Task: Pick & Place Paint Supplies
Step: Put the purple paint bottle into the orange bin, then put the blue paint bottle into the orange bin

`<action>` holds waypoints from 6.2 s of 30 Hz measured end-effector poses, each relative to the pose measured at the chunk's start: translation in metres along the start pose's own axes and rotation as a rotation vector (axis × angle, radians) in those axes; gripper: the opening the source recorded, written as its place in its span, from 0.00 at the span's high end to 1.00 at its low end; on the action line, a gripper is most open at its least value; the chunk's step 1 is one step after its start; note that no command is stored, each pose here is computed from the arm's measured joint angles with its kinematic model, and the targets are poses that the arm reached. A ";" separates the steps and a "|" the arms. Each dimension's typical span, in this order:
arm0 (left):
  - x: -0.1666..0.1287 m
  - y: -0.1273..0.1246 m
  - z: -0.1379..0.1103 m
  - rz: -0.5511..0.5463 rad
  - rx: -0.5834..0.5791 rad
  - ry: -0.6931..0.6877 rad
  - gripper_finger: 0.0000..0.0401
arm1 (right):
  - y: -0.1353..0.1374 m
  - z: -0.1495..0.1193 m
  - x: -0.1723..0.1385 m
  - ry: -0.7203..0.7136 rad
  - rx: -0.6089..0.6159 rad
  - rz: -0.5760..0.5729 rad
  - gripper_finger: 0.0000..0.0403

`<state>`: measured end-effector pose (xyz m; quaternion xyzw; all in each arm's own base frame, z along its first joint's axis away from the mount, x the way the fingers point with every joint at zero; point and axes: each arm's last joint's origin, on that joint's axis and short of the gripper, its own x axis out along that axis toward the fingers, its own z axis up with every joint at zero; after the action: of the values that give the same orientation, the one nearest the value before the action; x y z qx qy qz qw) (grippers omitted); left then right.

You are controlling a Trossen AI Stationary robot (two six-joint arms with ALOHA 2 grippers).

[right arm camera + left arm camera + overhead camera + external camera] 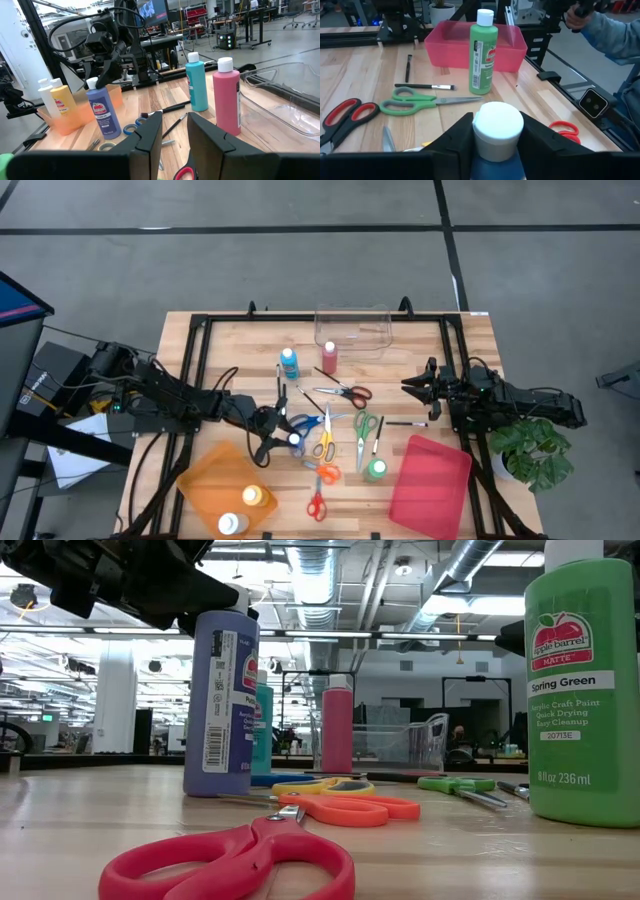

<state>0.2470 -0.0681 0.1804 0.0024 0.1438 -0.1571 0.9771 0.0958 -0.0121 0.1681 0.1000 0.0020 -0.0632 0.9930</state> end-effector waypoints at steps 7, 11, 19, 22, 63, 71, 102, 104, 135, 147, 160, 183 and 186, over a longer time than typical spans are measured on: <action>0.000 -0.001 0.002 -0.004 -0.001 -0.023 0.69 | 0.000 0.000 0.000 0.000 0.002 0.000 0.78; -0.006 -0.002 0.009 -0.009 0.001 -0.056 0.71 | 0.000 0.000 0.000 0.000 0.002 0.000 0.78; -0.035 -0.008 0.035 -0.024 0.005 -0.144 0.69 | 0.000 0.000 0.000 0.000 0.002 0.000 0.78; -0.053 -0.013 0.045 -0.046 0.011 -0.178 0.70 | 0.000 0.000 0.000 0.000 0.002 0.000 0.78; -0.140 -0.085 0.049 -0.226 -0.141 -0.053 0.69 | 0.000 0.000 0.000 0.000 0.002 -0.001 0.78; -0.134 -0.109 0.037 -0.269 -0.181 0.048 0.69 | 0.000 0.000 0.000 0.000 0.002 -0.001 0.78; -0.132 -0.180 -0.009 -0.140 -0.195 0.085 0.68 | 0.000 0.000 0.000 0.000 0.003 -0.001 0.78; -0.131 -0.181 -0.010 -0.137 -0.200 0.088 0.68 | 0.000 0.000 0.000 -0.001 0.003 -0.001 0.78; -0.127 -0.180 -0.025 -0.188 -0.264 0.062 0.68 | 0.000 0.000 0.000 0.000 0.003 -0.001 0.78; -0.128 -0.181 -0.023 -0.207 -0.268 0.058 0.59 | 0.000 0.000 0.000 -0.001 0.003 -0.001 0.78; -0.128 -0.183 -0.019 -0.230 -0.302 0.034 0.54 | 0.000 0.000 0.000 -0.001 0.003 -0.001 0.78; -0.147 -0.115 0.048 0.367 0.128 -0.306 0.45 | 0.000 0.000 0.000 -0.003 0.002 -0.008 0.78; -0.138 -0.097 0.054 0.459 0.175 -0.298 0.39 | 0.000 0.000 0.000 -0.003 0.000 -0.008 0.78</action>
<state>0.1072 -0.1206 0.2750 0.0961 -0.0197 0.0576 0.9935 0.0957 -0.0124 0.1682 0.1000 0.0010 -0.0674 0.9927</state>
